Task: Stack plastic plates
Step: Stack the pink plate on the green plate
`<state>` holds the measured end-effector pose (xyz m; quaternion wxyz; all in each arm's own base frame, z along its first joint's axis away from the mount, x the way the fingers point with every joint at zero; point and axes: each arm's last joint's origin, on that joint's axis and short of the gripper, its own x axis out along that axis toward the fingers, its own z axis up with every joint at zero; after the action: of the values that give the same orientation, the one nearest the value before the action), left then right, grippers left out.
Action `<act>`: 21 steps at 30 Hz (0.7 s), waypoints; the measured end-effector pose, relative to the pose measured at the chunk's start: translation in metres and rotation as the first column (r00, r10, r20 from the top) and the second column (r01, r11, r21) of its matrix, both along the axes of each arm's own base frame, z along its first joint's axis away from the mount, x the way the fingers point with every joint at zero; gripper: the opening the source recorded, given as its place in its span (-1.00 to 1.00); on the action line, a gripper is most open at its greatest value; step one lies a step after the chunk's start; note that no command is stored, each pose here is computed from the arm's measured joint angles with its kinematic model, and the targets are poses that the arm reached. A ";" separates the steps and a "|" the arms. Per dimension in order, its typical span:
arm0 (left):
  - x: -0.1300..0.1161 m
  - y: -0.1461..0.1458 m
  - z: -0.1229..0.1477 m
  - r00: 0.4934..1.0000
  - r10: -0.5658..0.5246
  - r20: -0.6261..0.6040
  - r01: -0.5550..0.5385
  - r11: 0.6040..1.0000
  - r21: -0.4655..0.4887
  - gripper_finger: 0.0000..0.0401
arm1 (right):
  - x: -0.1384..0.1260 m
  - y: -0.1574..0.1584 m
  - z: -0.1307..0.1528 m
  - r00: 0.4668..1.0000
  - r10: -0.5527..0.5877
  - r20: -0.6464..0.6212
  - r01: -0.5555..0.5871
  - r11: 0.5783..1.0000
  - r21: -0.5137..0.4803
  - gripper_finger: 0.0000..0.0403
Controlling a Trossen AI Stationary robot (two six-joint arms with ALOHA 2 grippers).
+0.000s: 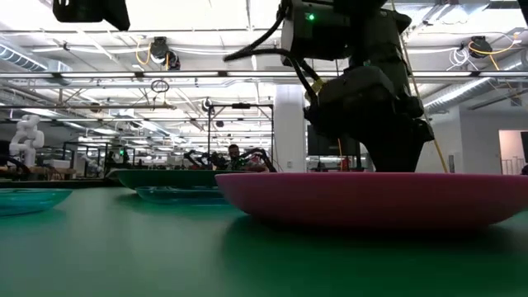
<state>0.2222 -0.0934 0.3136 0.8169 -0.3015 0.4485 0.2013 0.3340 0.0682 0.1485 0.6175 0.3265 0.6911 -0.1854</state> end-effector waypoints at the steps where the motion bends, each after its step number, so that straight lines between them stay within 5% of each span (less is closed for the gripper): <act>1: 0.001 -0.002 -0.002 1.000 0.001 -0.004 -0.001 1.000 -0.001 -0.90 | 0.000 0.000 0.001 1.000 0.006 0.005 -0.006 1.000 0.010 -0.89; 10: 0.017 -0.011 -0.010 1.000 0.013 0.029 -0.012 1.000 -0.027 -0.90 | 0.002 0.002 0.005 0.999 0.009 0.036 -0.011 0.997 0.076 -0.95; 21: 0.018 -0.010 -0.010 0.998 0.049 0.028 -0.047 0.998 -0.046 -0.90 | -0.006 -0.004 0.042 0.990 -0.069 0.124 0.058 0.995 0.084 -0.96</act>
<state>0.2401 -0.1033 0.3033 0.8111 -0.3336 0.4338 0.2063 0.3279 0.0642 0.1904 0.6403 0.3840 0.6467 -0.1560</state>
